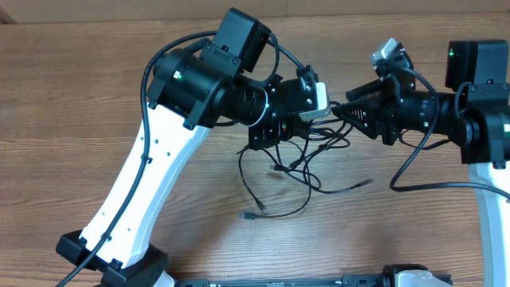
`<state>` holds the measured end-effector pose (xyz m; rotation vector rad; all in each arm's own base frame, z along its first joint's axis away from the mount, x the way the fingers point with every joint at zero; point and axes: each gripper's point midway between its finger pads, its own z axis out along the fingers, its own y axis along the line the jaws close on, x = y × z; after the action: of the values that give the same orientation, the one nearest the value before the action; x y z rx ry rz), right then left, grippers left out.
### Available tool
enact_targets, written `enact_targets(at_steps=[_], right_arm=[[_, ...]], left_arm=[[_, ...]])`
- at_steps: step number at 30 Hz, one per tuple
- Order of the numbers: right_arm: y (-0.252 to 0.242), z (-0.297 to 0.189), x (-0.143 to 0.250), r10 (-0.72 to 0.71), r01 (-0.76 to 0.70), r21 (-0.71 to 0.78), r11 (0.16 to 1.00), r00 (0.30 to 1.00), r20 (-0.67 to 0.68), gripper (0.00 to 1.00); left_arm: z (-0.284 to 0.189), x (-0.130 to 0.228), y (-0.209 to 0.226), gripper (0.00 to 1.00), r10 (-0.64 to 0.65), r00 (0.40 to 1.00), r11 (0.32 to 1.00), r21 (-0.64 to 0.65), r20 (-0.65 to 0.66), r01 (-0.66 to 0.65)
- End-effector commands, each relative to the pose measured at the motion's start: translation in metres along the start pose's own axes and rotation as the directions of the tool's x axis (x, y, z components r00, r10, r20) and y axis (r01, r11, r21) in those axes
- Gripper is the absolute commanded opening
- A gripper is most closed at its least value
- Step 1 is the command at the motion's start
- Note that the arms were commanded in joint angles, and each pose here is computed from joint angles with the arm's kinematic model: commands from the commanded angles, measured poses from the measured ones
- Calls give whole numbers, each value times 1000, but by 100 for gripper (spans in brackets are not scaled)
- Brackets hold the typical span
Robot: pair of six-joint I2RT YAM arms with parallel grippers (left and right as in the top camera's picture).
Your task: Untangle cables
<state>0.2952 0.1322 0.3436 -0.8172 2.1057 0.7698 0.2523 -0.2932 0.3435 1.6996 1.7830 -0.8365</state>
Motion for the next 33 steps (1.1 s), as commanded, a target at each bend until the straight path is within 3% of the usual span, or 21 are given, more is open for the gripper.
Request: enact_targets(at_steps=[1,5,10,15,22,26,33], right_arm=[[-31,-10,17,94,-74,214,974,992,-83,71],[-51,-18,31,216,-167,349,922,971,-105,82],[-58,-23,33,289,-240,381,893,954,-77,87],[-66,-30,34,395,-357,399,845,919,-13,91],[-44,-22,1,440,-449,188,874,894,89,99],[-19,-15,-7,331,-335,63,940,942,59,100],[-17,-13,-6,330,-333,57,941,943,50,100]], left_arm=[[-6,-10,-9,4,-42,998,999,26,43,41],[-6,-10,-9,4,-61,997,998,26,42,60],[-7,-14,0,4,-121,991,993,0,65,121],[-27,-12,32,4,-303,944,948,-59,134,312],[-57,-13,54,4,-414,874,902,-15,256,432],[-60,-20,49,4,-406,869,910,34,283,414],[-72,-52,37,4,-371,845,929,167,386,332]])
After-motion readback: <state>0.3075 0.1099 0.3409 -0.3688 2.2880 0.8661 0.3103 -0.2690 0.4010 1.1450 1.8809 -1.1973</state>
